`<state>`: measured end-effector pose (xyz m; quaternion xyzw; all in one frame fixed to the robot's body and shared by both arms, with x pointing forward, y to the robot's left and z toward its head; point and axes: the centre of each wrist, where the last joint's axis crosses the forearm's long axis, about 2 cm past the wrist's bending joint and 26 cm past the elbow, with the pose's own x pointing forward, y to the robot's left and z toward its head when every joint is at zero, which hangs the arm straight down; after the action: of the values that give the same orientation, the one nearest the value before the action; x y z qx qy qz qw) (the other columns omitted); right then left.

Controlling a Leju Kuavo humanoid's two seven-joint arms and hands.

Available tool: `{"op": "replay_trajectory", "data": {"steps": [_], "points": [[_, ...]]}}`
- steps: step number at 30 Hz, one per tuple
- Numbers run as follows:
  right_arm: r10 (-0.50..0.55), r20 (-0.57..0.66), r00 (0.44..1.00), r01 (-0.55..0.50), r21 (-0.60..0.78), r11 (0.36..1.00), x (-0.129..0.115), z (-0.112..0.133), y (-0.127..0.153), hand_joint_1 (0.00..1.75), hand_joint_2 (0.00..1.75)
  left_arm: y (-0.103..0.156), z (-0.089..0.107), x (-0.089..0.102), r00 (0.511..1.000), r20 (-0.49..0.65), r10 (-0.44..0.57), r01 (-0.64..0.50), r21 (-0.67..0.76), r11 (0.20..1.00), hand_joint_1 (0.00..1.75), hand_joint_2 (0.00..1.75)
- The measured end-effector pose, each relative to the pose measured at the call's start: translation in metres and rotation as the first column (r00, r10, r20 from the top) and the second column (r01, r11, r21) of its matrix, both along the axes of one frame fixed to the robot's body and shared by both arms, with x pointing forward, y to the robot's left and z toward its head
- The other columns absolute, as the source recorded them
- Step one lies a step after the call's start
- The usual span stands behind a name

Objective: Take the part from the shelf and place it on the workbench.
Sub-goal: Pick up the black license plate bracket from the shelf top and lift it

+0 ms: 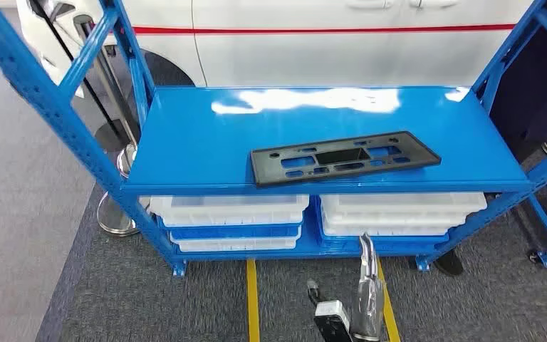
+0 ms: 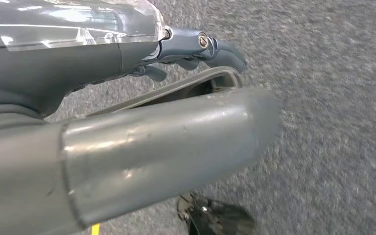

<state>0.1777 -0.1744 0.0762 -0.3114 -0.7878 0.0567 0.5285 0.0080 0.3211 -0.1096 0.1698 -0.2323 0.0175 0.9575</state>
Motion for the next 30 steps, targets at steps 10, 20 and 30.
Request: {"op": "replay_trajectory", "data": {"steps": [10,20,30], "points": [[-0.034,0.158,0.987,0.072,-0.243,0.967,0.012,0.029,-0.018,0.0,1.75,0.005,0.0,-0.001,0.999,-0.026,-0.037,0.037,0.015,0.999,0.0,0.0],[-0.082,0.272,0.959,0.188,-0.394,0.899,0.022,0.058,-0.044,0.0,1.75,0.008,0.0,0.002,0.997,-0.038,-0.07,0.071,0.02,0.997,0.0,0.0],[-0.353,0.266,0.897,0.436,-0.661,0.611,0.05,0.077,-0.104,0.0,1.75,0.018,0.0,0.014,0.987,-0.044,-0.153,0.154,0.021,0.988,0.0,0.0]]}}
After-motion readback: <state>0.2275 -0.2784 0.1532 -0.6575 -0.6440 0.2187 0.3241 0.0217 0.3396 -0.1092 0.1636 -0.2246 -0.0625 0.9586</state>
